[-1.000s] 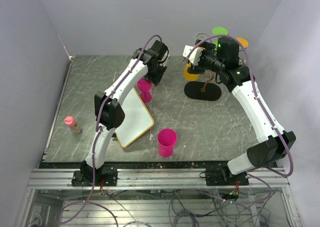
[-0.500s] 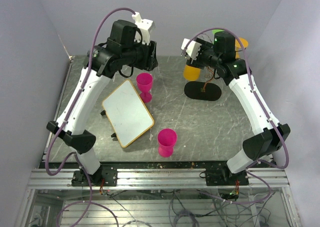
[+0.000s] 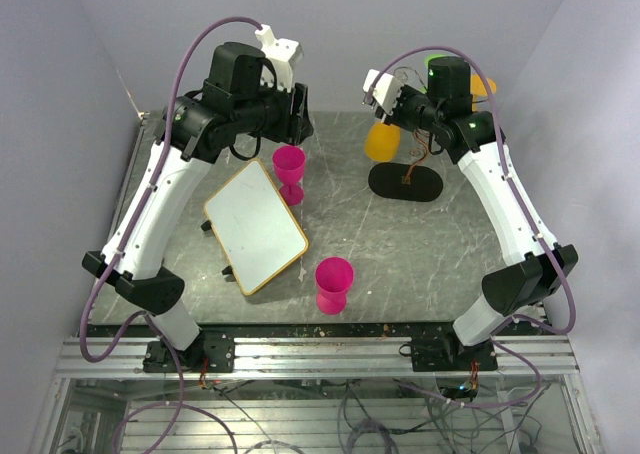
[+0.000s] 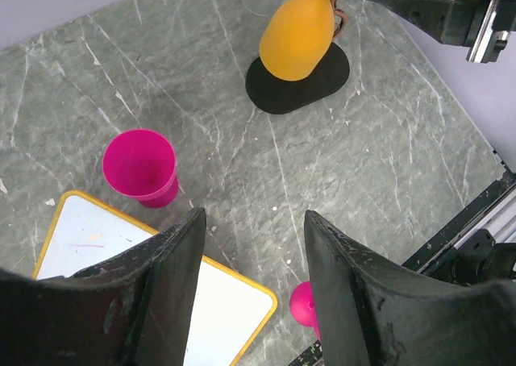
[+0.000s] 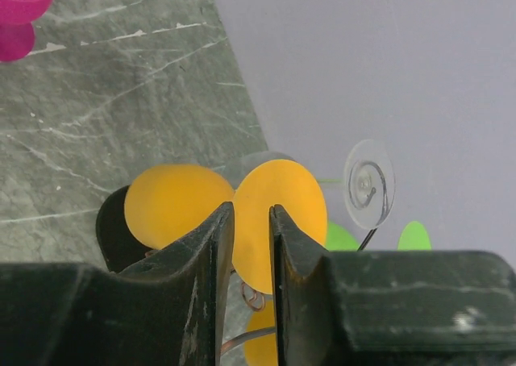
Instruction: Take the wine glass off the wine glass rack
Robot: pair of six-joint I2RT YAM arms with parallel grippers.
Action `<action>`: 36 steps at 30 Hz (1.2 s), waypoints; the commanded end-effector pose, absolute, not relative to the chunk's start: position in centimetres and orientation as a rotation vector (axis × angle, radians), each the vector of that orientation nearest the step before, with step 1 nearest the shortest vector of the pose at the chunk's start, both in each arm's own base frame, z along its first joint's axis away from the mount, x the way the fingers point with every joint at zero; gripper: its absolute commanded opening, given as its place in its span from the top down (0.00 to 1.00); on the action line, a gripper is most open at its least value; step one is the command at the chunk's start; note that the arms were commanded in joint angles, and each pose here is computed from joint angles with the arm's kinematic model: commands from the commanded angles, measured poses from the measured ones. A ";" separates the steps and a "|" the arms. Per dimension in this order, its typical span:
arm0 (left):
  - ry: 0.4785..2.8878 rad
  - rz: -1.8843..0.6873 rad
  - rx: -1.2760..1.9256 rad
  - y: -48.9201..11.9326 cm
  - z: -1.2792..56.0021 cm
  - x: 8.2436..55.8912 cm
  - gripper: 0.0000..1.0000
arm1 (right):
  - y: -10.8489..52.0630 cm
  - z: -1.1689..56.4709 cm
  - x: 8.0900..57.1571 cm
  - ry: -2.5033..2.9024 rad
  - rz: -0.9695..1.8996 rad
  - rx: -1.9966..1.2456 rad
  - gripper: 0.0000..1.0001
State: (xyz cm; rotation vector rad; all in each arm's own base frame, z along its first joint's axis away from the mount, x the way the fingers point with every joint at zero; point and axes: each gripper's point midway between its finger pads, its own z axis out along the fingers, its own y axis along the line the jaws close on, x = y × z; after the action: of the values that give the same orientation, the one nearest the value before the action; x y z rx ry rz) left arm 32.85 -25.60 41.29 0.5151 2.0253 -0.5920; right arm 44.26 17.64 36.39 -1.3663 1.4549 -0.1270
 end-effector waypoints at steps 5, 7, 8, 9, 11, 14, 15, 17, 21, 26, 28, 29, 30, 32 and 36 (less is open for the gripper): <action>1.988 -0.607 0.492 -25.0 42.8 32.2 0.38 | 17.8 38.2 43.3 1.437 -0.099 -1.337 0.84; 1.989 -0.614 0.494 -25.1 42.7 32.2 0.38 | 17.5 38.0 43.5 1.443 -0.115 -1.326 0.70; 1.990 -0.616 0.496 -25.1 42.6 32.2 0.38 | 17.4 37.9 43.6 1.443 -0.128 -1.317 0.60; 1.989 -0.616 0.496 -25.1 42.6 32.2 0.38 | 17.2 37.9 43.7 1.440 -0.141 -1.315 0.55; 1.990 -0.618 0.499 -25.2 42.5 32.2 0.38 | 17.1 37.6 43.9 1.445 -0.149 -1.313 0.51; 1.986 -0.618 0.499 -25.2 42.8 32.2 0.38 | 16.9 37.0 44.5 1.470 -0.171 -1.310 0.48; 1.985 -0.620 0.500 -25.2 42.8 32.2 0.38 | 16.8 36.8 44.8 1.480 -0.178 -1.306 0.48; 1.981 -0.621 0.500 -25.2 43.1 32.1 0.38 | 16.3 36.2 45.3 1.515 -0.202 -1.294 0.50; 1.975 -0.617 0.497 -24.9 43.3 31.9 0.38 | 16.5 35.9 45.4 1.531 -0.180 -1.302 0.61; 1.972 -0.617 0.497 -24.9 43.5 31.9 0.38 | 16.8 35.8 45.2 1.536 -0.157 -1.316 0.71; 1.968 -0.619 0.494 -24.9 43.6 31.8 0.37 | 16.8 36.0 45.1 1.532 -0.152 -1.316 0.77; 1.967 -0.620 0.494 -24.9 43.7 31.8 0.37 | 16.9 36.2 45.0 1.528 -0.144 -1.316 0.79; 1.966 -0.620 0.497 -24.9 43.7 31.8 0.37 | 17.0 36.5 44.9 1.521 -0.139 -1.314 0.80; 1.965 -0.618 0.495 -24.8 43.8 31.8 0.37 | 17.2 37.1 44.7 1.509 -0.129 -1.311 0.82; 1.965 -0.616 0.494 -24.8 43.8 31.8 0.37 | 17.2 37.8 44.4 1.499 -0.126 -1.313 0.91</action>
State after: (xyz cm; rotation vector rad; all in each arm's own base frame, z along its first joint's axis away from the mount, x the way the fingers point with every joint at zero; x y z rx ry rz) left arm 32.50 -25.40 41.69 0.5103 2.0166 -0.5969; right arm 44.92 17.08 36.69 -1.3196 1.5106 -0.1451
